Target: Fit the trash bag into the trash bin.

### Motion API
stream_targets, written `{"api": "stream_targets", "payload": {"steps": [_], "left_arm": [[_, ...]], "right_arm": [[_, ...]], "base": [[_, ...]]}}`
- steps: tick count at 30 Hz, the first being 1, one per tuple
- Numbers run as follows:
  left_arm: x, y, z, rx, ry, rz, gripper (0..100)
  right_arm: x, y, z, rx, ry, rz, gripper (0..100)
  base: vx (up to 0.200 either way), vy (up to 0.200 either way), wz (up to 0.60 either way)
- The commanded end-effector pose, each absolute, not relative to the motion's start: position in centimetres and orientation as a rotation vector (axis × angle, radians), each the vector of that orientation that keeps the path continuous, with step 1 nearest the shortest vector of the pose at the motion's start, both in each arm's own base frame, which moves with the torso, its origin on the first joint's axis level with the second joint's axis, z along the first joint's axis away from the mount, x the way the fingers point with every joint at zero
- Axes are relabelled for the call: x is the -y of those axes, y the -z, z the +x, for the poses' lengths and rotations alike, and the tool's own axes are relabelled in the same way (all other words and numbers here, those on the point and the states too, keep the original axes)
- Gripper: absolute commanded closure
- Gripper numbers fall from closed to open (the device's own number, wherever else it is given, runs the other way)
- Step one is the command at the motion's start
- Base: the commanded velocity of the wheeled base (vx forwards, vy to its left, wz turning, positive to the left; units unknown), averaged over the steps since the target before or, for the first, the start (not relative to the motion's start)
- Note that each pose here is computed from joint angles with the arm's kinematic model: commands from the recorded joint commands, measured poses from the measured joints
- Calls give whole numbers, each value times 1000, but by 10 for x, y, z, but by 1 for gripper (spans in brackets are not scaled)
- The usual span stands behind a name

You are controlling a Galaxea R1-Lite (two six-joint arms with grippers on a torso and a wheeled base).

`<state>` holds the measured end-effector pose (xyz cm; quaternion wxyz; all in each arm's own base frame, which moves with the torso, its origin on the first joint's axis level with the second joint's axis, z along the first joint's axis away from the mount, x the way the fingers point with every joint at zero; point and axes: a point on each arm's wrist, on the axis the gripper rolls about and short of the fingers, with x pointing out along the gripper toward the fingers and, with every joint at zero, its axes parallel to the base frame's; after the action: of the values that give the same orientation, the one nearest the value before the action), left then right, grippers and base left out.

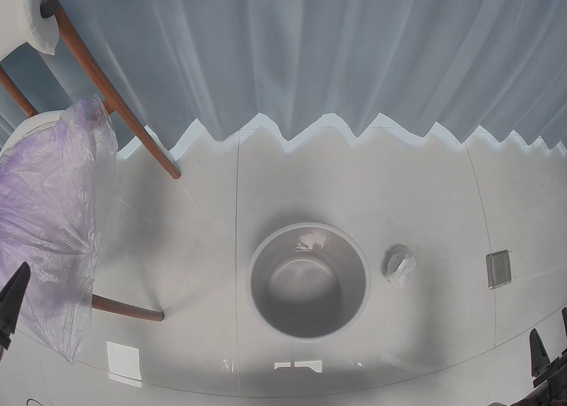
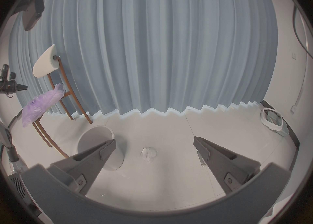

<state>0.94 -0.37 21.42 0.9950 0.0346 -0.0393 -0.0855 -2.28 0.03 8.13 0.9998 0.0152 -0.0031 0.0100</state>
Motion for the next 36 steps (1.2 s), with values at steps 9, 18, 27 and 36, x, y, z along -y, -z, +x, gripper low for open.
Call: {"api": "stream_targets", "payload": {"steps": [9,18,27,36], "left_arm": [[27,-232,108,-135,491,352,0],[57,-229,145,-257,370,469,0],[67,-216,176,-381,37,572,0],[82,-201,219,-356,-84,583,0]], "right_arm": [[0,-76,-23,4,-17,37,0],[0,-76,-23,4,-17,37,0],[0,-76,-23,4,-17,35,0],[0,-76,-23,4,-18,32,0]], "base": [[0,0,0],[0,0,0],[0,0,0],[0,0,0]]}}
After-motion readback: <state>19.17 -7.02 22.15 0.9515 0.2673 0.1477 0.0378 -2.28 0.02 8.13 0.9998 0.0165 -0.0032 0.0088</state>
